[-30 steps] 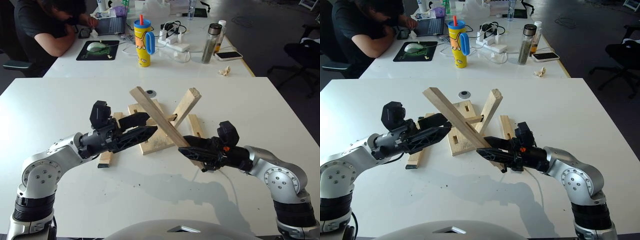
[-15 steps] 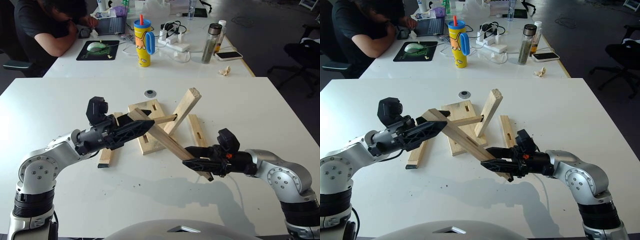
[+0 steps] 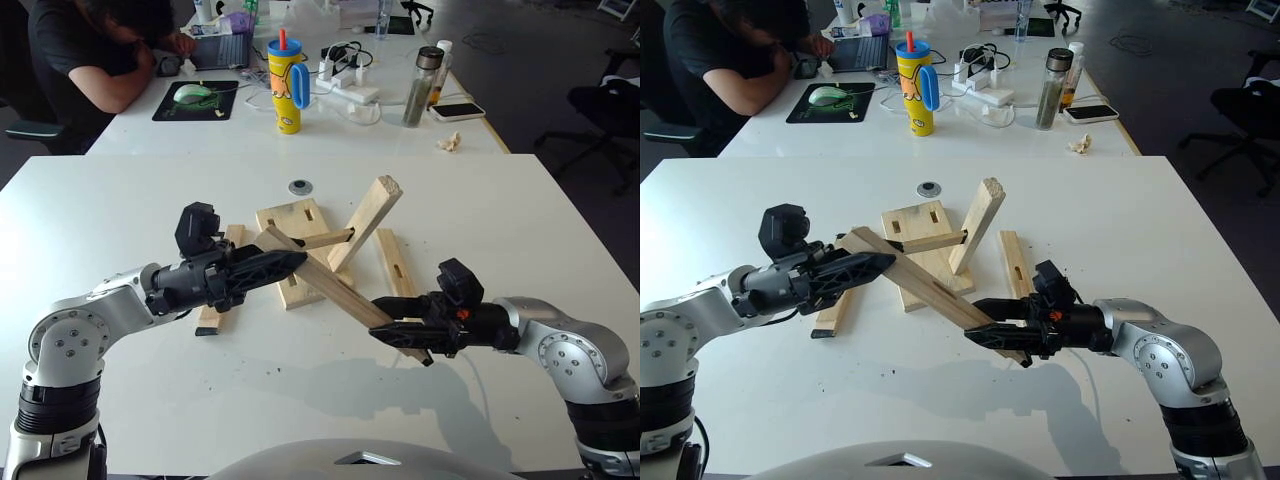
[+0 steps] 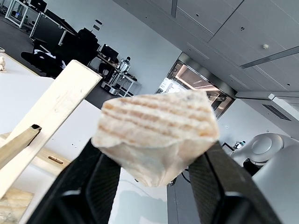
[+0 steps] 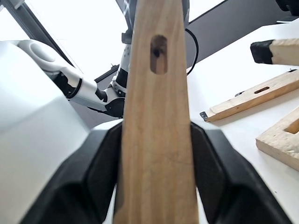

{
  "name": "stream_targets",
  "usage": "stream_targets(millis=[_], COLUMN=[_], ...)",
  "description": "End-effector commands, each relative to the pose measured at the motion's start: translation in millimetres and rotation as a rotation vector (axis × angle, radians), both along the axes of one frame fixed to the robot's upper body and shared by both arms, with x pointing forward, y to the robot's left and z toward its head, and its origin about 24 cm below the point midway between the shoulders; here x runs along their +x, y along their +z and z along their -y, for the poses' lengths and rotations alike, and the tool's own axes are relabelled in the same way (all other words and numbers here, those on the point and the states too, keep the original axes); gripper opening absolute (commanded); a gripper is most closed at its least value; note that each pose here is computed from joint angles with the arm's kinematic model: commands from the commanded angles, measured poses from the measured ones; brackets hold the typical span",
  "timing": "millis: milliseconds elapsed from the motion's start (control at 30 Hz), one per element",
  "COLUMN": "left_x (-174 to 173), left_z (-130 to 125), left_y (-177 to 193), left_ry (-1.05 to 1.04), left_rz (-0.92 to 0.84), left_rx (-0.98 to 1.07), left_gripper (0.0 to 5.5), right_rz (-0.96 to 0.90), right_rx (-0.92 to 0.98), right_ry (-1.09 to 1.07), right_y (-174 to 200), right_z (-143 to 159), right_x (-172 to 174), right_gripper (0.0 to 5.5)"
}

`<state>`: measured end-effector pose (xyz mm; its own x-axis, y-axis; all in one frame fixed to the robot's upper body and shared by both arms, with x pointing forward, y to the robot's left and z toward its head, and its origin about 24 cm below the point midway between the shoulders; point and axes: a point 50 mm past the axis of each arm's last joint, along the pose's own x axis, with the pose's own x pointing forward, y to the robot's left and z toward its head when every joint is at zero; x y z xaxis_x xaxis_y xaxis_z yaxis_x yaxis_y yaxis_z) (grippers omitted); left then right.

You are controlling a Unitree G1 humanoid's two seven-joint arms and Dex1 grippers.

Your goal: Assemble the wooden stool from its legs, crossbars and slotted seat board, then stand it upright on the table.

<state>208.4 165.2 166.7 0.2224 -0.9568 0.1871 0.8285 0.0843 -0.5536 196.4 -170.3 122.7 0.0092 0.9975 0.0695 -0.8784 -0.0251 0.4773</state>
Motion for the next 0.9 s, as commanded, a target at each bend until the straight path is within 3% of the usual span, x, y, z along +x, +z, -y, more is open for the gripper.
stream_targets(millis=[33, 133, 200, 333, 533, 900], left_x=[-1, -1, 2, 11, 18, 32], left_z=[-16, -33, -49, -71, -99, -108], left_y=[-11, -12, -8, 5, 16, 27], left_ry=[0.052, 0.103, 0.159, 0.235, 0.301, 0.370], left_rz=[-0.024, -0.024, -0.003, 0.059, 0.128, 0.249], left_rx=[0.075, 0.111, 0.143, 0.206, 0.292, 0.309], left_gripper=[2.00, 2.00, 2.00, 2.00, 2.00, 2.00], right_rz=[0.034, 0.027, 0.034, 0.075, 0.046, 0.084], right_rx=[-0.040, -0.083, -0.160, -0.357, -0.452, -0.551], right_ry=[-0.037, -0.072, -0.113, -0.214, -0.317, -0.519], right_y=[1, -5, -16, -48, -75, -79], right_z=[4, 11, 11, -10, -42, -28], right_x=[7, 8, 12, 22, 29, 61], right_gripper=[2.99, 3.44, 3.45, 3.45, 3.45, 3.45])
